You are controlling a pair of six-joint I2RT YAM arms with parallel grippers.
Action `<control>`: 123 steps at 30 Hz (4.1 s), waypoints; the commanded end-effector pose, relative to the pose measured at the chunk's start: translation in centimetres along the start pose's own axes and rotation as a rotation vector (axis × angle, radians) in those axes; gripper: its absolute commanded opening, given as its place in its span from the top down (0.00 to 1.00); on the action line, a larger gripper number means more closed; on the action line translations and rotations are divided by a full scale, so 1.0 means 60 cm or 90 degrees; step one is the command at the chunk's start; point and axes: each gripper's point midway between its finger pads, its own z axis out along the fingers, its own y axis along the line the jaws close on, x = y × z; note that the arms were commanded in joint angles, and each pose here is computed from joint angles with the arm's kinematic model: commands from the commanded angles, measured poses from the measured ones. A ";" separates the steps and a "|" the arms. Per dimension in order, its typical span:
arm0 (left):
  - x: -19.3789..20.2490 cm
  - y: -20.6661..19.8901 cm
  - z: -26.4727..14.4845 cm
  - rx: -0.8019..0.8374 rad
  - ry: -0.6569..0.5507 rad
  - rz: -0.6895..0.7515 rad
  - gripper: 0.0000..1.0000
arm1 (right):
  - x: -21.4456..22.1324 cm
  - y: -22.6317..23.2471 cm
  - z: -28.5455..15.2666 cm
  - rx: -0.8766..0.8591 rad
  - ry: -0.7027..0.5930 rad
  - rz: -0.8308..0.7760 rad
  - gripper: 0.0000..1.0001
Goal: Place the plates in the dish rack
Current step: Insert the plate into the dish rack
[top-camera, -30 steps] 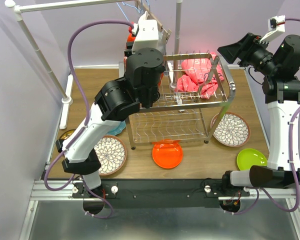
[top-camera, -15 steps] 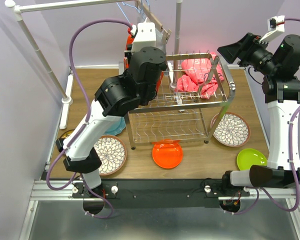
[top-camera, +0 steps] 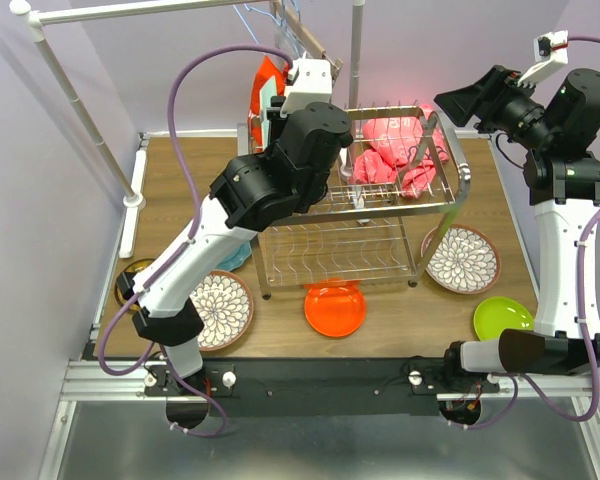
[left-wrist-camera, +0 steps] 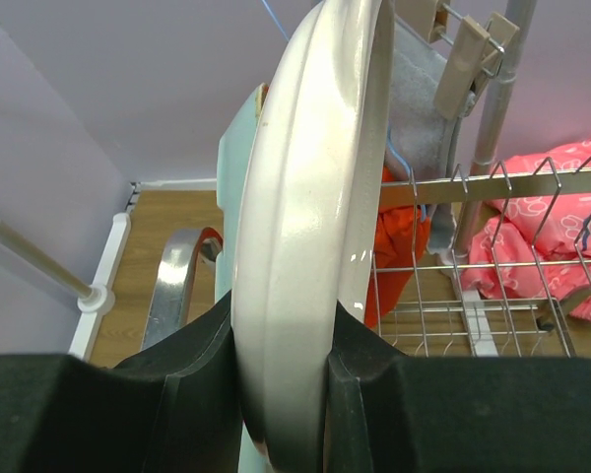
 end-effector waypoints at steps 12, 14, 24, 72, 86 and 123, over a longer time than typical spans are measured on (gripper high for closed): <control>-0.095 0.116 -0.051 -0.222 -0.063 0.010 1.00 | 0.008 -0.002 0.003 0.004 0.009 0.007 0.14; -0.087 0.127 -0.057 -0.243 -0.042 0.082 1.00 | 0.007 -0.003 0.002 0.007 0.007 0.007 0.14; -0.025 0.145 -0.071 -0.247 0.004 0.041 1.00 | 0.009 0.000 0.001 0.003 0.009 0.011 0.14; 0.129 0.089 -0.027 -0.202 0.034 0.042 1.00 | 0.001 0.004 -0.001 0.001 0.003 0.005 0.14; 0.091 0.108 -0.034 -0.199 0.019 -0.014 1.00 | 0.007 -0.006 0.008 0.006 0.010 0.008 0.14; 0.080 0.084 -0.037 -0.182 0.010 -0.048 1.00 | 0.005 -0.010 0.014 0.007 0.010 0.012 0.14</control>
